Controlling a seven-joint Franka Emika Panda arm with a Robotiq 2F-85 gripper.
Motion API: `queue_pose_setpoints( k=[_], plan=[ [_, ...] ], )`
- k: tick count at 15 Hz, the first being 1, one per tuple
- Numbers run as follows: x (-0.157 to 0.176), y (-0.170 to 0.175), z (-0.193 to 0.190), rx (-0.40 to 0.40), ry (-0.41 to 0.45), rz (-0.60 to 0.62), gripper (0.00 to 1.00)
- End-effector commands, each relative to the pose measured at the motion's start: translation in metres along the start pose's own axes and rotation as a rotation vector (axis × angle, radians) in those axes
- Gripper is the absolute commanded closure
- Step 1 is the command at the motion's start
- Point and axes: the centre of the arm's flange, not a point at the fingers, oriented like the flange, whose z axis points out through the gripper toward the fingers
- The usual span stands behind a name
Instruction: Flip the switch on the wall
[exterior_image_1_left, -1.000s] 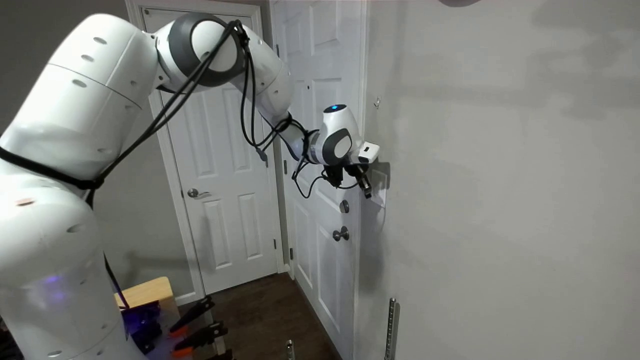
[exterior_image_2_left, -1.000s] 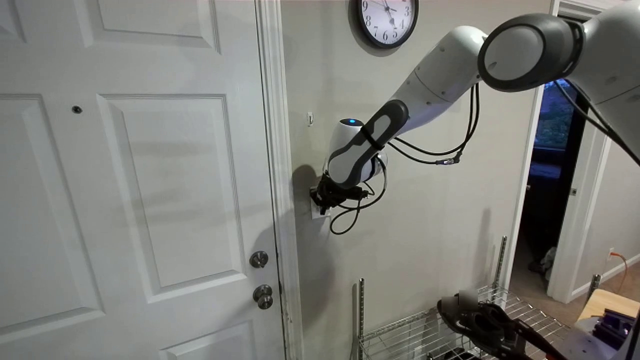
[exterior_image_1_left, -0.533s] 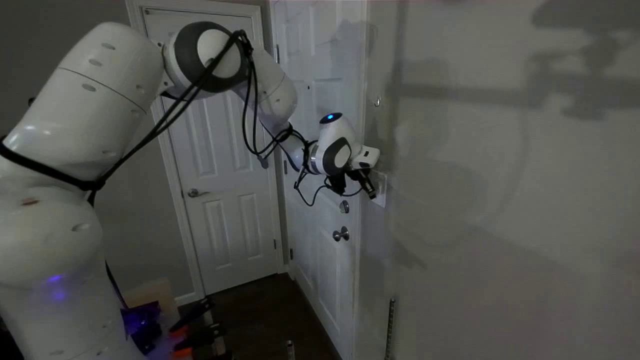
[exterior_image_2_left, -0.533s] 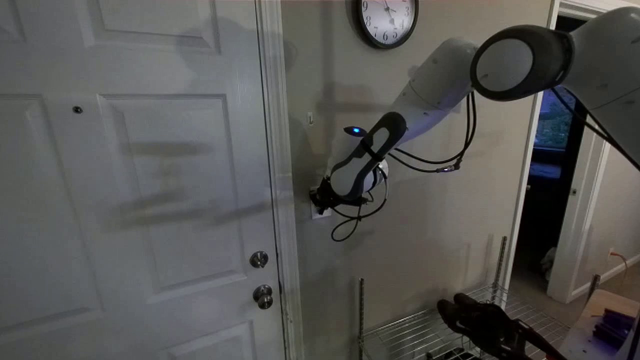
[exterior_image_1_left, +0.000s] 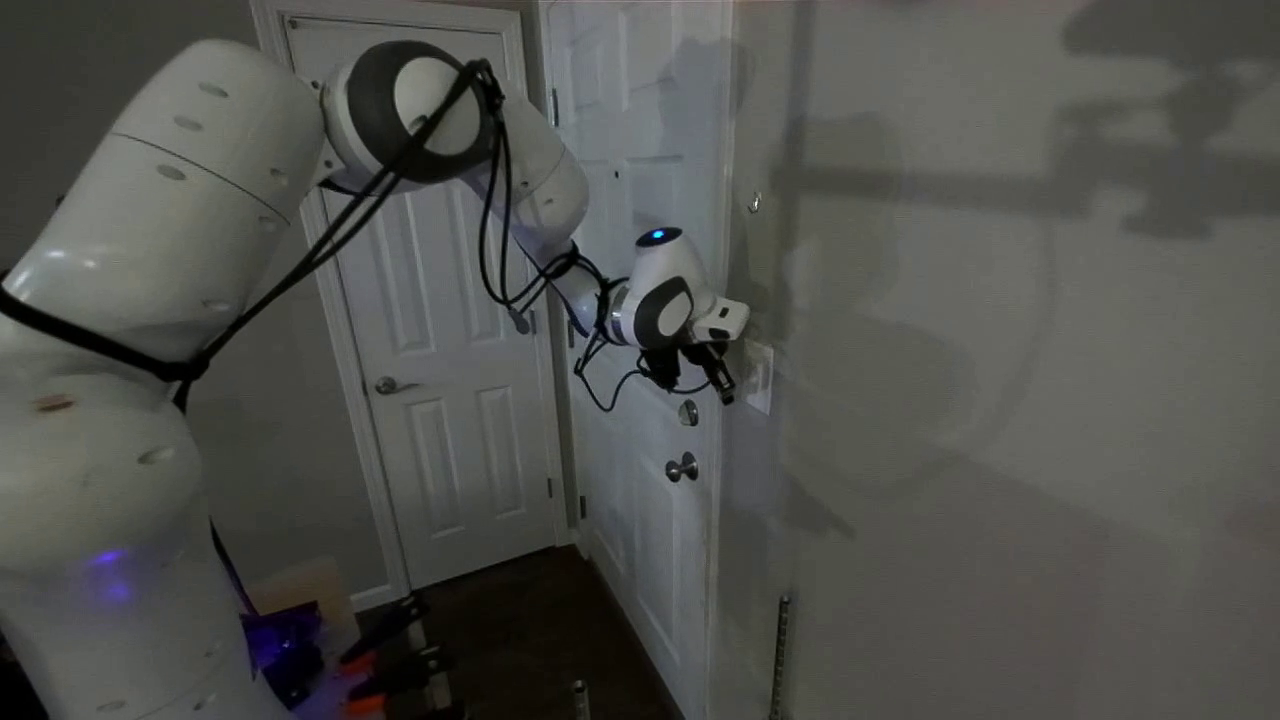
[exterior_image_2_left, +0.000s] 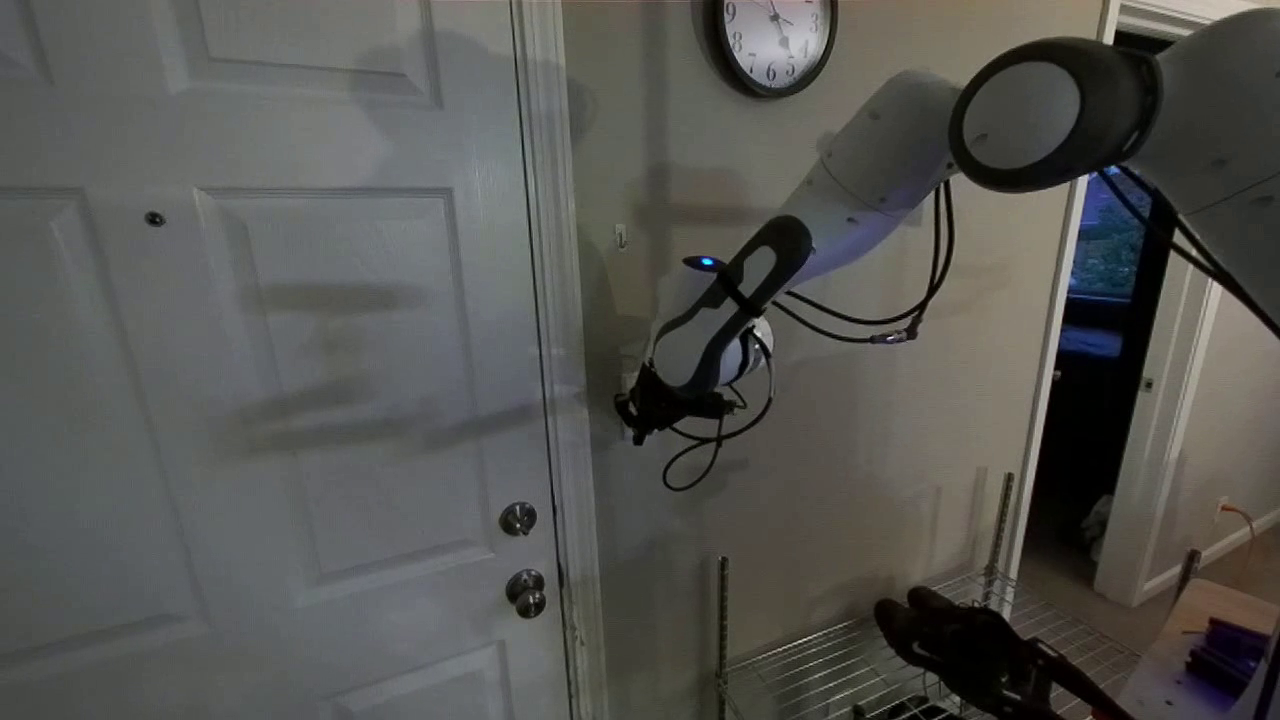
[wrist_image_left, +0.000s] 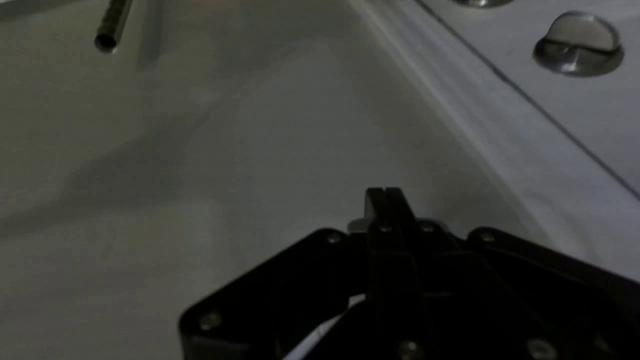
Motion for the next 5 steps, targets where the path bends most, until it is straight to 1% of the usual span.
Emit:
queue_pose_setpoints(
  k=[1, 2, 5],
  plan=[
    [-0.008, 0.000, -0.034, 0.031, -0.178, 0.023, 0.98],
    [-0.009, -0.004, -0.040, 0.044, -0.209, 0.032, 0.99],
    [-0.003, -0.007, -0.052, 0.051, -0.251, 0.075, 0.98]
  ],
)
